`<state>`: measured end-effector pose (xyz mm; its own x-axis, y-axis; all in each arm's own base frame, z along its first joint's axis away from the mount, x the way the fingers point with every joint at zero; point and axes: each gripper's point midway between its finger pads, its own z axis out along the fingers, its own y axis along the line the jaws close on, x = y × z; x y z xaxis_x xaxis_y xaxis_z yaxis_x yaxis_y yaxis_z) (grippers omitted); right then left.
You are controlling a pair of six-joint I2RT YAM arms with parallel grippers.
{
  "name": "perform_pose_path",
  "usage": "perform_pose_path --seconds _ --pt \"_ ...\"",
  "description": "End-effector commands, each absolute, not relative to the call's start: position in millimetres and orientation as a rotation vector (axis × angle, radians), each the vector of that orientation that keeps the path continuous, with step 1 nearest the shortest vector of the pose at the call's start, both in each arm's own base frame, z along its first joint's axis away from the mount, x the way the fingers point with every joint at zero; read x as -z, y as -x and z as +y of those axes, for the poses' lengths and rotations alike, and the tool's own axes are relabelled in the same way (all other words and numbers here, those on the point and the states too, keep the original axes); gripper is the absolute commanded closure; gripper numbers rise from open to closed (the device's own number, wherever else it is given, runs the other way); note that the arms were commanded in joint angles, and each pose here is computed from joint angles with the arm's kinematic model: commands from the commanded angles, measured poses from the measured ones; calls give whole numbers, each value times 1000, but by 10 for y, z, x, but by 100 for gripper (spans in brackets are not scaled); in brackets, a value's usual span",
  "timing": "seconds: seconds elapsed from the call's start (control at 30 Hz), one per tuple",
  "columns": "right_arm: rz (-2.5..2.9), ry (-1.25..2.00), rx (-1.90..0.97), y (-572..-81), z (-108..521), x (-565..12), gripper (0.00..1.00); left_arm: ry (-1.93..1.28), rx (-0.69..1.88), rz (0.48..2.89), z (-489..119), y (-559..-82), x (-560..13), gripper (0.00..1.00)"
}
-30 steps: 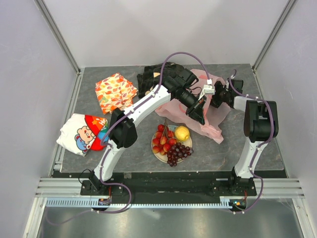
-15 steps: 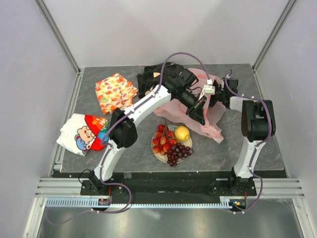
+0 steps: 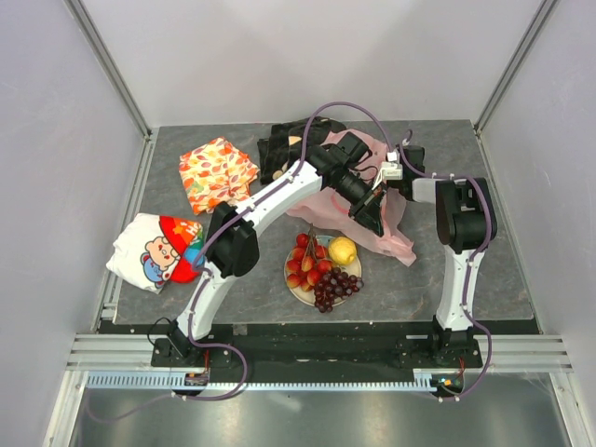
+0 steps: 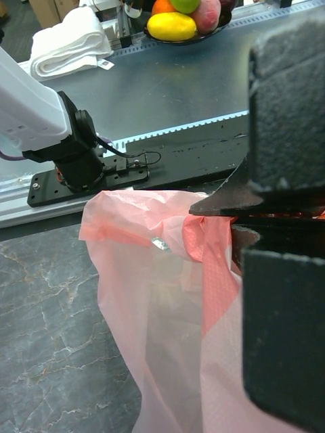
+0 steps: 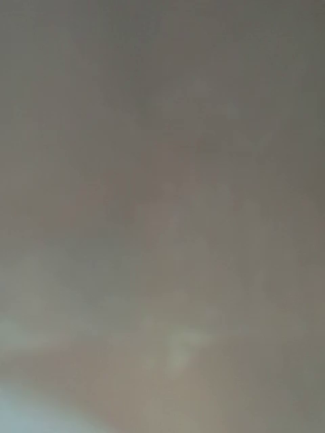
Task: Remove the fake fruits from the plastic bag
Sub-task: Take out the fake fruit from the plastic bag.
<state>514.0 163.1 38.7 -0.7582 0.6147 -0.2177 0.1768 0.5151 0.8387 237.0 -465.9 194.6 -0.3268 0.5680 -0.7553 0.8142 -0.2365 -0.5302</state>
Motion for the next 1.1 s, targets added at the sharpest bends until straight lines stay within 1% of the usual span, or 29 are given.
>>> perform_pose_path --seconds 0.0,0.03,0.1,0.17,0.23,0.4,0.53,0.67,0.7,0.77,0.8,0.83,0.87,0.93,1.07 --pt "2216 -577 -1172 -5266 1560 -526 69 -1666 1639 1754 -4696 -2291 -2063 99" --pt "2214 -543 -1169 -5247 1529 -569 73 -1665 1628 1756 -4706 -2300 -2068 98" --pt "2220 -512 -1179 -5137 1430 -708 77 -1647 1618 1764 -4704 -2345 -2089 98" --pt "2218 -528 -1173 -5049 1203 -768 78 -1627 1605 1780 -4687 -2391 -2109 98" --pt "2223 -536 -1179 -4853 1046 -883 80 -1606 1592 1780 -4642 -2478 -2138 99" --pt "2236 -377 -1148 -4405 933 -1161 85 -1538 1545 1797 -4476 -2745 -2222 98" --pt "2264 -301 -1179 -4099 954 -1284 86 -1504 1512 1823 -4435 -2878 -2212 98" --pt "2290 -183 -1109 -3856 861 -1379 86 -1478 1470 1860 -4493 -2999 -2111 98" --pt "2275 -149 -1084 -3795 828 -1492 85 -1466 1417 1879 -4502 -3075 -2064 98" --pt "2307 -87 -1040 -3614 735 -1513 85 -1451 1354 1885 -4530 -3197 -1997 98" --pt "2289 -38 -1010 -3557 703 -1642 85 -1439 1299 1879 -4541 -3294 -2002 98" --pt "2317 -3 -993 -3420 647 -1648 85 -1438 1280 1866 -4559 -3350 -1996 98" --pt "2289 50 -955 -3365 610 -1801 85 -1433 1261 1841 -4586 -3412 -2024 98" --pt "2287 98 -907 -3219 505 -1893 85 -1441 1265 1749 -4657 -3449 -2232 98" --pt "2214 199 -792 -3060 374 -2359 85 -1476 1262 1555 -4761 -3360 -2706 98"
